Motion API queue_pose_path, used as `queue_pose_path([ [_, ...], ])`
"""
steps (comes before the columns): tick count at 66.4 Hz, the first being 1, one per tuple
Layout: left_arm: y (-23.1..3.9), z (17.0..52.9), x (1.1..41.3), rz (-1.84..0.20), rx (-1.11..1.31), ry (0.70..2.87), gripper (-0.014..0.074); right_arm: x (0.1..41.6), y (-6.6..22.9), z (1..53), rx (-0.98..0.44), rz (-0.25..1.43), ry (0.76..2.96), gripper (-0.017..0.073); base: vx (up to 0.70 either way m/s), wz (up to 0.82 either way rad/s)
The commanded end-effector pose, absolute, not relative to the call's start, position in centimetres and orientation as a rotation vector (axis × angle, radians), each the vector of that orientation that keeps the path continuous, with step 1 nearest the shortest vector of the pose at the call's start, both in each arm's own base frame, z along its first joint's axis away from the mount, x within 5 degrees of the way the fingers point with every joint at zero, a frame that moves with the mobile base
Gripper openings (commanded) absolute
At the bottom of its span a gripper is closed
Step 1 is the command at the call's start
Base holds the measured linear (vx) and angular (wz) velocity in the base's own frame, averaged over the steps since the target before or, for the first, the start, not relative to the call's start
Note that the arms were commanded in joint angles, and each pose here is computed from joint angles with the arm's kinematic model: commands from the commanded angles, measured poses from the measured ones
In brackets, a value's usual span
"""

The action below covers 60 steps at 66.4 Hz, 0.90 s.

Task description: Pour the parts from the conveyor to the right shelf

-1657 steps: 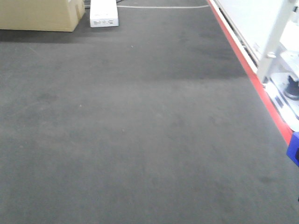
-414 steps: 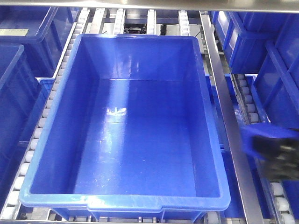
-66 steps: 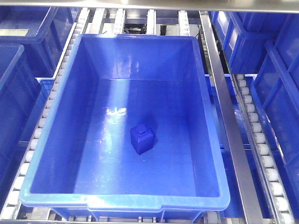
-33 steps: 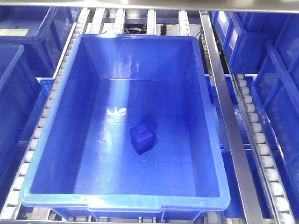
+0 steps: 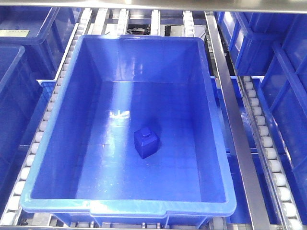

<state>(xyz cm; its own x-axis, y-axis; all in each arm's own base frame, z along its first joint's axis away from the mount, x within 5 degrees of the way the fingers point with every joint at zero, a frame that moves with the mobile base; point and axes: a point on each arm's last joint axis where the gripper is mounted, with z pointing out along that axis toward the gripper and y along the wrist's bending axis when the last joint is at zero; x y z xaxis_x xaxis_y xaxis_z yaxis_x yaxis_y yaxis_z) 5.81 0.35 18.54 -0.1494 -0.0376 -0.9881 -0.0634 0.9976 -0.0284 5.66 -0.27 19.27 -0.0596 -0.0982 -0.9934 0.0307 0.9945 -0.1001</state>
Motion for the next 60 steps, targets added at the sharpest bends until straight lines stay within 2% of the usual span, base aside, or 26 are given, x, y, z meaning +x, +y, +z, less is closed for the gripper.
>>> queue_pose_path([
  [1,0.33,19.76,5.93,0.008,-0.083,1.644,-0.0006,5.61,-0.26,19.31,-0.045,-0.103,1.594,-0.0005,0.00,0.00],
  [60,0.33,19.76,5.93,0.008,-0.083,1.644,-0.0006,5.61,-0.26,19.12,-0.034,-0.090,1.615,-0.0005,0.00,0.00],
])
